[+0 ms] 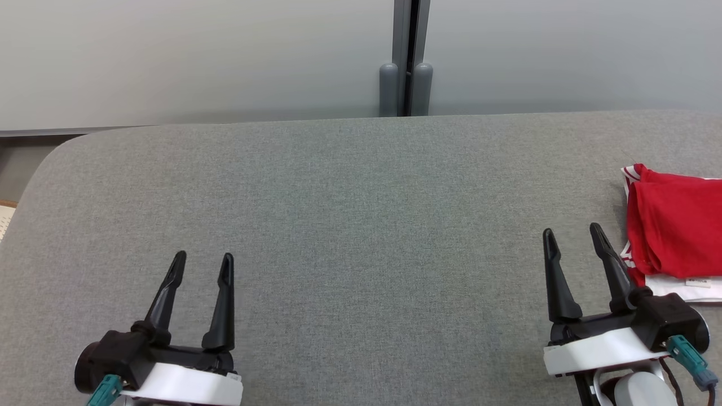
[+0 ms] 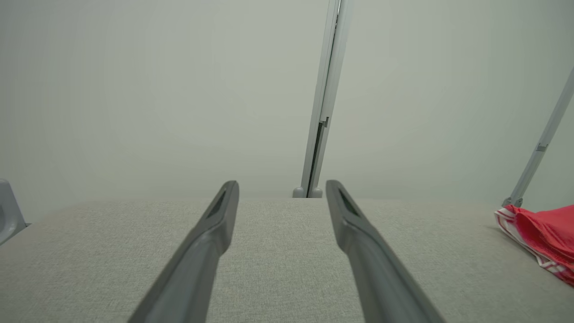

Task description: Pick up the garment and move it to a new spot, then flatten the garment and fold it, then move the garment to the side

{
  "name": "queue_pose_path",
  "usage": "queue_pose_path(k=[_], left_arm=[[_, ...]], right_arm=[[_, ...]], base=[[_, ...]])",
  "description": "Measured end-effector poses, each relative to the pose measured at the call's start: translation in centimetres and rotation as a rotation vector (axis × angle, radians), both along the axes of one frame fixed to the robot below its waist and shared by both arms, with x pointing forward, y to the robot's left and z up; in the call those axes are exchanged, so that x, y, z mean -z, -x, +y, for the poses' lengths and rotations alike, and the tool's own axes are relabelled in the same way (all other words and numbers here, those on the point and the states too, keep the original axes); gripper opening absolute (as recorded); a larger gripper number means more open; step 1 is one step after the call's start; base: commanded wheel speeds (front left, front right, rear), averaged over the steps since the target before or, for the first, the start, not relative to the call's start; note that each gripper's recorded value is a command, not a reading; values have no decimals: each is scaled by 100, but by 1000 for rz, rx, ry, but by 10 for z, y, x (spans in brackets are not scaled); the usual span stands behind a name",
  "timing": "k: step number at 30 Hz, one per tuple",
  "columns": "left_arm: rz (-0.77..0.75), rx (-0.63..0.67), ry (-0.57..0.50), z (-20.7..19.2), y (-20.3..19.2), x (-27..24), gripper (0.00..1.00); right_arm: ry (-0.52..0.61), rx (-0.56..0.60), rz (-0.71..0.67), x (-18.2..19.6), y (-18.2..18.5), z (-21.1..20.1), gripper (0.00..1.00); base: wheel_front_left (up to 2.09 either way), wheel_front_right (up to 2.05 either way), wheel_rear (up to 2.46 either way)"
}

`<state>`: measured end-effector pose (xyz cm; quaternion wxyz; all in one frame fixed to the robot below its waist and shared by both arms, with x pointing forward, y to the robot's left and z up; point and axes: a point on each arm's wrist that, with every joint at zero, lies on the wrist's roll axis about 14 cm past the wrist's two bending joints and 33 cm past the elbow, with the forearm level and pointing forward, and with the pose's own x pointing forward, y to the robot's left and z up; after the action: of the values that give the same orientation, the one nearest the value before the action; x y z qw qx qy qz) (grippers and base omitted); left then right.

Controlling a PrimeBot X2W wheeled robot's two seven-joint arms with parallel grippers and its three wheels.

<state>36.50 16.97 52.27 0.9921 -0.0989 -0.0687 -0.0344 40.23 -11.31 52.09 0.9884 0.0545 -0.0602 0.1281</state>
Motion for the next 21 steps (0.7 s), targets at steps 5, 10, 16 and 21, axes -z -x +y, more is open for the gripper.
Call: queue_pose_path(k=[5,10,16,21], left_arm=[[1,-16,8,6,0,0,100],[5,-15,17,6,1,2,0],[87,-14,41,3,10,27,0],[101,-23,115,6,9,29,0]], right_arm=[[-1,-4,2,1,1,1,100],[-4,-2,5,1,2,0,0],[-10,6,96,30,14,-2,0],[-89,26,123,31,14,-7,0]], base=[[0,0,0],[0,0,0],[0,0,0],[0,0,0]])
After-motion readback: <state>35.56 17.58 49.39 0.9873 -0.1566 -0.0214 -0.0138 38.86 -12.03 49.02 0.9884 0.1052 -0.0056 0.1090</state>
